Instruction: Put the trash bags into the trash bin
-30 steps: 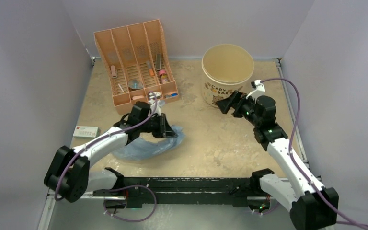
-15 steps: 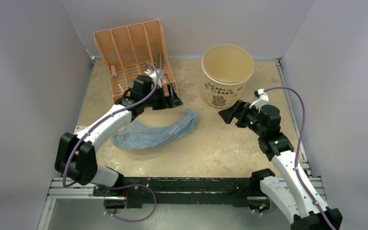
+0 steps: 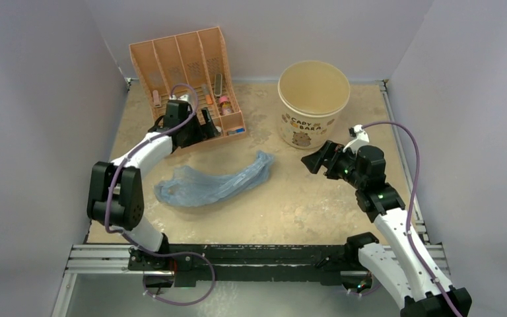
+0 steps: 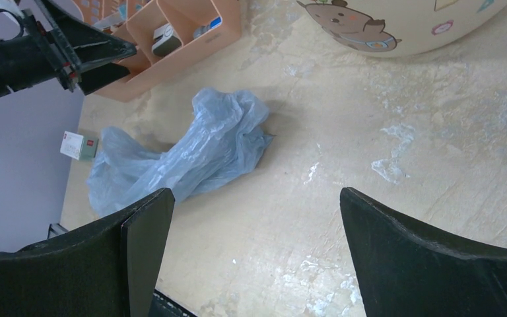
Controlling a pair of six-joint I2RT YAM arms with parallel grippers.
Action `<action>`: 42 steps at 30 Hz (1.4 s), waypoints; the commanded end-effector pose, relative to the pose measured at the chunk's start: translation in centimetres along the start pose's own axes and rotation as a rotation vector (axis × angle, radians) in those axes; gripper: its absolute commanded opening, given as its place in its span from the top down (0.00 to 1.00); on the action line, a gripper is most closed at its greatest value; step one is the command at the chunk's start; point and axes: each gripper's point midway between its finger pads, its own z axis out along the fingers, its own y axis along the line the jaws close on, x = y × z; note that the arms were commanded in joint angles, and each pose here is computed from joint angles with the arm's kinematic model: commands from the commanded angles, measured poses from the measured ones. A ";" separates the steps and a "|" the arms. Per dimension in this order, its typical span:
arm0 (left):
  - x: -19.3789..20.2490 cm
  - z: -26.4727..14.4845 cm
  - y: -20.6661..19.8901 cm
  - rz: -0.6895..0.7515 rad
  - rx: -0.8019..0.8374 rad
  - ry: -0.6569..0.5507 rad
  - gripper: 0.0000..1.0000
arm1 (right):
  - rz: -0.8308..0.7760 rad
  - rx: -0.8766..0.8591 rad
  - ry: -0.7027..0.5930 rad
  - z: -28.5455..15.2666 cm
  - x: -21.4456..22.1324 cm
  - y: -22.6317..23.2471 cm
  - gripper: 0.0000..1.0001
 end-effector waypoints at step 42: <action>15.0 -8.0 -5.0 0.305 0.321 0.199 0.13 | 0.052 0.151 -0.435 8.3 -12.9 -2.3 0.01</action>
